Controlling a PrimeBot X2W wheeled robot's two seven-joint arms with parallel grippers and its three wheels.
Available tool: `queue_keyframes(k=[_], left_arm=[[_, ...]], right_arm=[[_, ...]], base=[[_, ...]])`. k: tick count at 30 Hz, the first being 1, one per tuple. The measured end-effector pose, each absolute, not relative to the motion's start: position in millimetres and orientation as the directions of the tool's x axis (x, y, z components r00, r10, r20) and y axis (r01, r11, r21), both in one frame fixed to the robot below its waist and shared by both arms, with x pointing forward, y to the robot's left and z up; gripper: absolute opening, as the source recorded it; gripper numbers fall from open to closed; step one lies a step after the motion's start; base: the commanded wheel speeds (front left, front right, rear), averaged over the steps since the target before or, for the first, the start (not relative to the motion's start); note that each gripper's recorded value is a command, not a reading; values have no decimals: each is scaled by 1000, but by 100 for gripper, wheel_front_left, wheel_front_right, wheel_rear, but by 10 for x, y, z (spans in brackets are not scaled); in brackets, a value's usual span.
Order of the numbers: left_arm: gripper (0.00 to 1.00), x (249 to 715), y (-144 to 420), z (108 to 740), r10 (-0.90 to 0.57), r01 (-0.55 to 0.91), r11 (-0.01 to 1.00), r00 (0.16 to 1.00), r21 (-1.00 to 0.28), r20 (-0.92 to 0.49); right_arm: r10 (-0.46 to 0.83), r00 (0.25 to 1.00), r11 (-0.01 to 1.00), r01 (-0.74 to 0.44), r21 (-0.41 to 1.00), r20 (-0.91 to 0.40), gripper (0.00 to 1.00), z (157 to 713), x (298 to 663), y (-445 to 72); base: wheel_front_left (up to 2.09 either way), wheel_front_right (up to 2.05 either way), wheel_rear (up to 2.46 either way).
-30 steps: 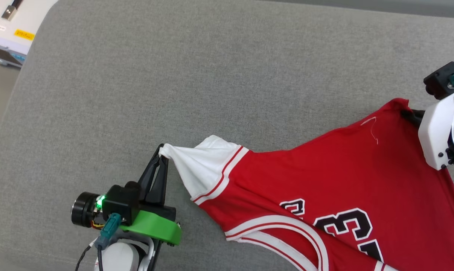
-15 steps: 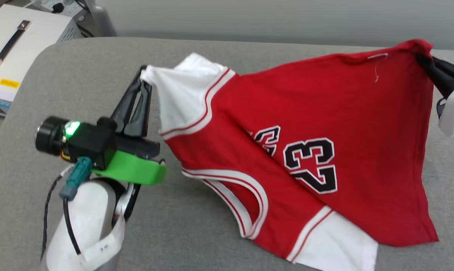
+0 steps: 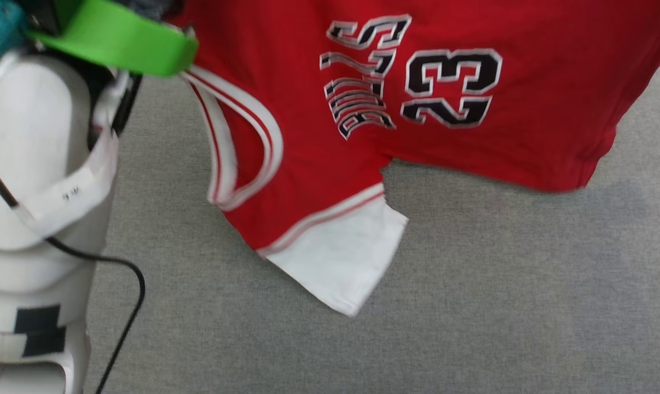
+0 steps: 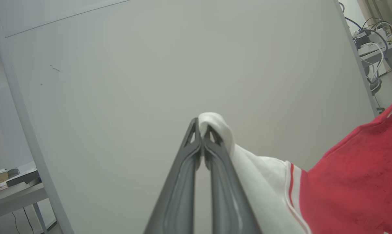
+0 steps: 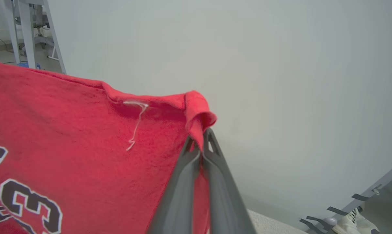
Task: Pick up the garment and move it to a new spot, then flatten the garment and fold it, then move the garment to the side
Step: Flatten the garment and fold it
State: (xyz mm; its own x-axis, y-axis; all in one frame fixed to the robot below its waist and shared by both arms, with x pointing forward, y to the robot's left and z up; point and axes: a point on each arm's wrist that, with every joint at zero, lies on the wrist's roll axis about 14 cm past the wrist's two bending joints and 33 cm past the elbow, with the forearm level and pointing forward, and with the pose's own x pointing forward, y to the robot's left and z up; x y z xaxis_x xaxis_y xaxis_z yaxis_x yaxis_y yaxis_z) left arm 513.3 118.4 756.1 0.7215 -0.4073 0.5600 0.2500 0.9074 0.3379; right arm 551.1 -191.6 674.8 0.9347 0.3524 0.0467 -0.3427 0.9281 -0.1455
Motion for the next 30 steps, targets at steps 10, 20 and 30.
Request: queue_keyframes(k=[10, 20, 30], left_arm=[[0, 5959, 1067, 8054, -444, 195, 877, 677, 439, 587], [0, 6522, 1125, 8385, -422, 121, 880, 642, 458, 640], [0, 6889, 1320, 7977, -382, 132, 897, 714, 422, 587]], right_arm=[[267, 935, 958, -230, -173, 235, 0, 7451, 6269, -2027], [258, 916, 953, -189, -238, 307, 0, 7654, 6872, -1861], [283, 932, 948, -235, -215, 228, 0, 7116, 7241, -1709]], base=[[0, 0, 0], [0, 0, 0], [0, 0, 0]])
